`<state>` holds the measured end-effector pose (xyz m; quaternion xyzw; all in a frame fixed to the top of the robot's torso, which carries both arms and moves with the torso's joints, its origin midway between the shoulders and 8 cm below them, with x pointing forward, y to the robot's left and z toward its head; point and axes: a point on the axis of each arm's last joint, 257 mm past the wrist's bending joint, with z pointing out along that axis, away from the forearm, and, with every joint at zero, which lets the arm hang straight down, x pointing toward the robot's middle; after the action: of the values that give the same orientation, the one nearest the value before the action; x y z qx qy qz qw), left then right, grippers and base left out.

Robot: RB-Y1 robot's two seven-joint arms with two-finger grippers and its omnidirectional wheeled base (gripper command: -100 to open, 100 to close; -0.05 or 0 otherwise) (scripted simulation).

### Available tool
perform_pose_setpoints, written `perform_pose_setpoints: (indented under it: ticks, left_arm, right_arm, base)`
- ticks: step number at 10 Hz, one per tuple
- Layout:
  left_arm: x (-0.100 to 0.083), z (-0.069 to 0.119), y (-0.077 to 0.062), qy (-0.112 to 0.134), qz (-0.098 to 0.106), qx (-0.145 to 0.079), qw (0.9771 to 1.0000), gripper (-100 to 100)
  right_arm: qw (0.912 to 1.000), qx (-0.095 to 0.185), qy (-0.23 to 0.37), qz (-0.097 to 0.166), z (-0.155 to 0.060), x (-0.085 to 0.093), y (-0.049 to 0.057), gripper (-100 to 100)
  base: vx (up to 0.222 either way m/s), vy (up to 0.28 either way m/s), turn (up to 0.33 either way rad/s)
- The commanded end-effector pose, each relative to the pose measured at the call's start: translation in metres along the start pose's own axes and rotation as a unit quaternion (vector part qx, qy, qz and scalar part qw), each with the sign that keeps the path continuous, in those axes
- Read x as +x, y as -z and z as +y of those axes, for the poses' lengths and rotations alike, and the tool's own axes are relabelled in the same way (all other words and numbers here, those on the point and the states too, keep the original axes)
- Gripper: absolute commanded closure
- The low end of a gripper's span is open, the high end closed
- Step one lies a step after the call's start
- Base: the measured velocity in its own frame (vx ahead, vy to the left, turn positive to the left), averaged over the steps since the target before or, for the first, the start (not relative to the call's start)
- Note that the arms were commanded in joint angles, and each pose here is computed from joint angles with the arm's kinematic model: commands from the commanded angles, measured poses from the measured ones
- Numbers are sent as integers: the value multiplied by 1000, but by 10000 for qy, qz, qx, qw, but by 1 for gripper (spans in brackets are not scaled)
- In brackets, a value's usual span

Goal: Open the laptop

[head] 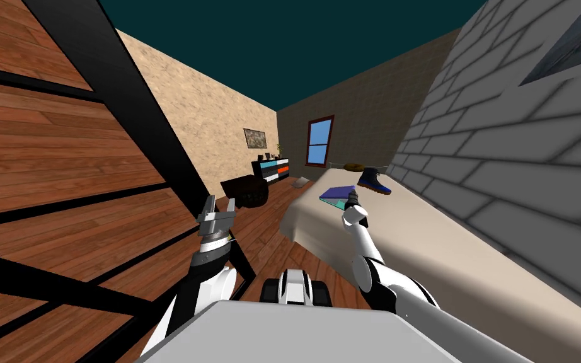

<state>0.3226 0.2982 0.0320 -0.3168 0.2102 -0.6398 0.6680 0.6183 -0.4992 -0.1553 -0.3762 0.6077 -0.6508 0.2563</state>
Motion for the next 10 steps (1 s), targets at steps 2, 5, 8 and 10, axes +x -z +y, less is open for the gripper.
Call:
perform_pose_setpoints:
  ticks: [2,5,8,10]
  left_arm:
    - [0,0,0,0,0,0,10000,0]
    - [0,0,0,-1,0,-1,10000,0]
    - [0,0,0,-1,0,0,10000,0]
    - [0,0,0,-1,0,0,10000,0]
  right_arm:
    - [9993,-120,24,350,8,51,-10,-100]
    - [9981,-159,78,597,9,88,-17,-100]
    - [9964,-229,56,808,12,123,-22,-100]
    - [9943,-268,44,1032,12,159,-25,-100]
  base:
    - [-57,13,248]
    - [-41,21,140]
    - [-28,8,151]
    - [-50,20,254]
